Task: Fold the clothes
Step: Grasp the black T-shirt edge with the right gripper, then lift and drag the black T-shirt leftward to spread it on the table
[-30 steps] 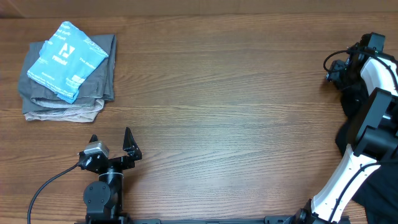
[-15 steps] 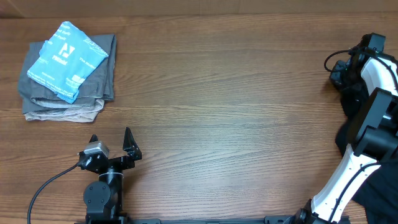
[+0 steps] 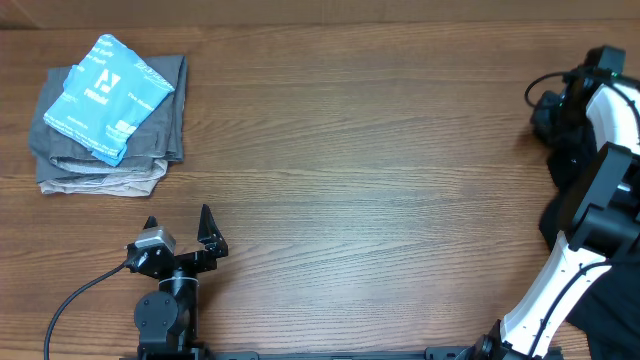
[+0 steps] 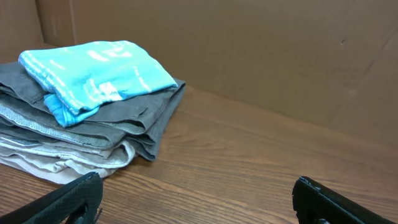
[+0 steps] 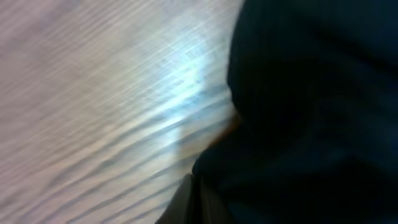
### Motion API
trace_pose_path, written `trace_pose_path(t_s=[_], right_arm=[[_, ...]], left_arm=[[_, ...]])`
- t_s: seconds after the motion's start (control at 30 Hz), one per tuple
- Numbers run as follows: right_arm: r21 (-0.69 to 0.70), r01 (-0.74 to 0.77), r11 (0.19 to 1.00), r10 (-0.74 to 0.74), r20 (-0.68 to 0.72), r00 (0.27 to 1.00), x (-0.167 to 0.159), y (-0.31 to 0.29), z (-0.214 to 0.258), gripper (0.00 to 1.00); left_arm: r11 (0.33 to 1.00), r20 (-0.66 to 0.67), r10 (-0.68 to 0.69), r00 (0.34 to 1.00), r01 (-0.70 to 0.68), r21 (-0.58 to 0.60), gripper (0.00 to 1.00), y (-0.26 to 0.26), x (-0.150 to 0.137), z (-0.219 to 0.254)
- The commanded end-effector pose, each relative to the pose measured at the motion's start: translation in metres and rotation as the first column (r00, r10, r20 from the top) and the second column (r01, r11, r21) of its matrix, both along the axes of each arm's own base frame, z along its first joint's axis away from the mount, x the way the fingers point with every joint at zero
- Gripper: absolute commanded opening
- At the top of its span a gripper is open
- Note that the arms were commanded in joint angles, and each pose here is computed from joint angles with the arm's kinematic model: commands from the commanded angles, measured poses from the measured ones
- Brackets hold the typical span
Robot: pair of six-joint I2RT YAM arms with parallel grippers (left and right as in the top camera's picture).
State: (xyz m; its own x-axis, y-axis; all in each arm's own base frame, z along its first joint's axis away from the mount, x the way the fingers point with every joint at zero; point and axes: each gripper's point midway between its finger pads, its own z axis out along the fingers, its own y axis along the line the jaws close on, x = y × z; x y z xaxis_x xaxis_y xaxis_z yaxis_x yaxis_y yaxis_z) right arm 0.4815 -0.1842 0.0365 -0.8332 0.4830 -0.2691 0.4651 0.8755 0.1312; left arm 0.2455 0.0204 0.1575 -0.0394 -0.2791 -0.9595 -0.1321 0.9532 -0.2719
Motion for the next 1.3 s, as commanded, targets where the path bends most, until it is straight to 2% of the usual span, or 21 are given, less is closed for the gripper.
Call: trace_pose_path(t_s=[0.0,0.23,0.33,0.67,1.27], right_arm=[[-0.038,-0.001,0.999,0.007,0.169,0.986,0.023,-0.005,0.088,0.04],[-0.089,0.018,0.996,0.009,0.287,0.958,0.003,-0.003,0.206,0.04],[-0.1,0.02,0.995,0.013,0.314,0.949,-0.008,0.002,0.234,0.04],[0.011,-0.136,0.991,0.117,0.45,0.885,-0.023,0.064,0.295,0.04],[-0.068,-0.292,0.954,0.265,0.645,0.717,-0.067,0.163,0.411,0.04]], left_arm=[[1.0,0.01,0.012,1.0,-0.013,0.02,1.0,0.002,-0.001,0.002],[1.0,0.01,0.012,1.0,-0.013,0.02,1.0,0.002,-0.001,0.002],[1.0,0.01,0.012,1.0,-0.013,0.02,1.0,0.002,-0.001,0.002],[1.0,0.01,0.012,1.0,-0.013,0.02,1.0,0.002,-0.001,0.002],[1.0,0.01,0.012,1.0,-0.013,0.02,1.0,0.002,-0.001,0.002]])
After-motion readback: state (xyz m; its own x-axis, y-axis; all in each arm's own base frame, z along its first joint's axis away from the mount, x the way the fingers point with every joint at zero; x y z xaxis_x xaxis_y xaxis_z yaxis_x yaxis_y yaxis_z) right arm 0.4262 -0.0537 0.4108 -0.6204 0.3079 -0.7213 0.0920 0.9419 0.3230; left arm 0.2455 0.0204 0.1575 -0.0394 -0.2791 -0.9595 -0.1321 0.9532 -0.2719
